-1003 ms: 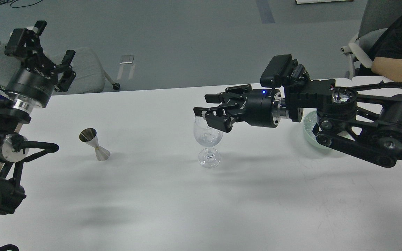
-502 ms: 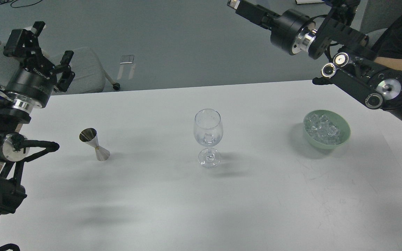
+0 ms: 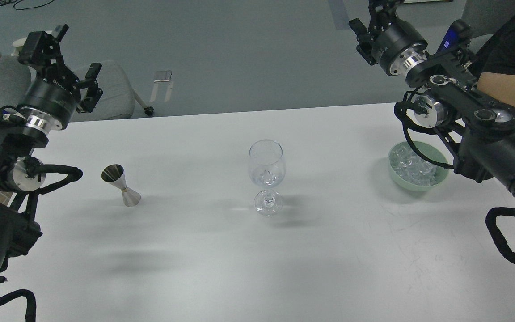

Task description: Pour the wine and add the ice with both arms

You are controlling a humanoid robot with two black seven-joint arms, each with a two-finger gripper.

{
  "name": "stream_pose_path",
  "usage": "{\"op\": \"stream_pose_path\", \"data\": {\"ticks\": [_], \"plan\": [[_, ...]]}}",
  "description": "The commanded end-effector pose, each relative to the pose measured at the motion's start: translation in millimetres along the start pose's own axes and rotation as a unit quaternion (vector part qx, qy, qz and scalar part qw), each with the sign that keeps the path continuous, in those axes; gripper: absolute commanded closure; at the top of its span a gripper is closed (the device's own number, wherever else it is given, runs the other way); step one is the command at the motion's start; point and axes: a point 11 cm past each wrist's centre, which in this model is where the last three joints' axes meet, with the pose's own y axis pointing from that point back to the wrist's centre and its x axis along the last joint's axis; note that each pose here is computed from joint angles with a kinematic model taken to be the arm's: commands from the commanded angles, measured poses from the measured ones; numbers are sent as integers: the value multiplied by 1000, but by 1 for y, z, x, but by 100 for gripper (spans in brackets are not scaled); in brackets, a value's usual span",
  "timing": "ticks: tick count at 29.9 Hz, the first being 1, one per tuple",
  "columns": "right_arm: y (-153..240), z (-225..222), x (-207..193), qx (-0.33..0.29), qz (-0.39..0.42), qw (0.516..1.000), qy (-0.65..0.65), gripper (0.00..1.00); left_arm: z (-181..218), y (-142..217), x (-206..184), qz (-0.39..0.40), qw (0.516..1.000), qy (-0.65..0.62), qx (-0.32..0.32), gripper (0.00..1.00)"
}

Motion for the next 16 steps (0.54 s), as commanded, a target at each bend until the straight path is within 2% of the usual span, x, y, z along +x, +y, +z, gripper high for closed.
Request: {"op": "stream_pose_path", "data": {"ticks": [1,7,16], "plan": [[7,2,5,18,-12,998,-58,0,-5,-11,-13,-32,999,21,0,2],[16,-6,13,62,-34,983,-171,0,1,-36,-22,-27,998,54,-15,2],[12,0,15,67,-4,977,-201,0,9,-50,-17,-13,996,82,-24,2]]}}
